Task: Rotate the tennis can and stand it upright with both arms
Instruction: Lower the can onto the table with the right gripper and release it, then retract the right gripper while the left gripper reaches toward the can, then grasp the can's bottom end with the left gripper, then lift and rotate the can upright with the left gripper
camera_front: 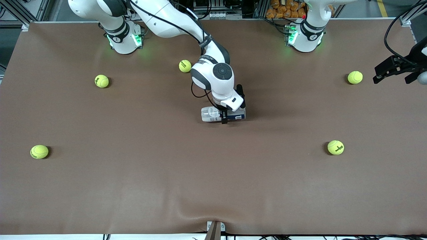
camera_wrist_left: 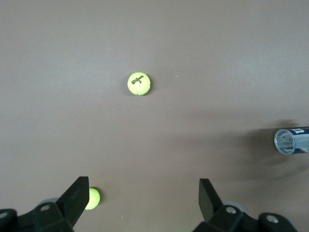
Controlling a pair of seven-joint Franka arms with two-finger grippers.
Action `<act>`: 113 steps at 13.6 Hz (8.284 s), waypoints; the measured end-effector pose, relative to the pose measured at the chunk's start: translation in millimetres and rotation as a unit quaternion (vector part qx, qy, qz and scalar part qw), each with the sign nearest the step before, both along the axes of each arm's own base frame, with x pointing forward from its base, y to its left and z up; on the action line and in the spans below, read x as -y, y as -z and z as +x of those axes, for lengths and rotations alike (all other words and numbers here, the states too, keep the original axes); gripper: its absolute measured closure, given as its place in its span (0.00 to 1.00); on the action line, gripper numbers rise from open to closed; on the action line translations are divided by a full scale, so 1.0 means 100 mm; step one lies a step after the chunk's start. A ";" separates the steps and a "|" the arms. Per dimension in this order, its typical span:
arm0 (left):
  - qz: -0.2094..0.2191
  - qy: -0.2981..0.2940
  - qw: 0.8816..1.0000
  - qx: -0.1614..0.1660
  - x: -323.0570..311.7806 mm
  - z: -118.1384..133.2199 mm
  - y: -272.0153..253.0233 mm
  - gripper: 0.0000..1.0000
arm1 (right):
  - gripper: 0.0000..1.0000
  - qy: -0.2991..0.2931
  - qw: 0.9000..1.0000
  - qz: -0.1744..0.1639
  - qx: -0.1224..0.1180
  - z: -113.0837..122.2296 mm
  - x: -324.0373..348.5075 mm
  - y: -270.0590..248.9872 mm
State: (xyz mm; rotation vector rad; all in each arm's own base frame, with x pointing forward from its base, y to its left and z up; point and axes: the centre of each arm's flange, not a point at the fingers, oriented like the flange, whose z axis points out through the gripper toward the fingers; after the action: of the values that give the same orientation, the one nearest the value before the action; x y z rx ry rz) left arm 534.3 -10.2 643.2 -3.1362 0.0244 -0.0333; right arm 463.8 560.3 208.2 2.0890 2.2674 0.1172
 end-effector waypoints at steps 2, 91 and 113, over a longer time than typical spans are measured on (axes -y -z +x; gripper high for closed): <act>0.000 0.001 1.000 -0.007 0.01 0.03 0.06 0.00 | 0.01 0.008 1.000 0.004 0.005 0.04 0.02 0.05; -0.533 -0.092 0.828 -0.148 2.75 0.19 4.55 0.95 | 0.00 0.784 0.617 -0.010 -0.060 0.78 6.27 -4.18; -0.089 -0.216 0.970 -0.064 5.00 -0.43 2.17 0.95 | 0.00 0.784 0.618 -0.010 -0.060 0.79 6.27 -4.17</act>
State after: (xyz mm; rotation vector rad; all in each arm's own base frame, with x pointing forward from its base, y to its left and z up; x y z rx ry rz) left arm 490.9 -509.7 426.2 -3.2325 -0.6956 0.1783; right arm 542.9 -66.2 625.4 3.1095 -0.2327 -0.1444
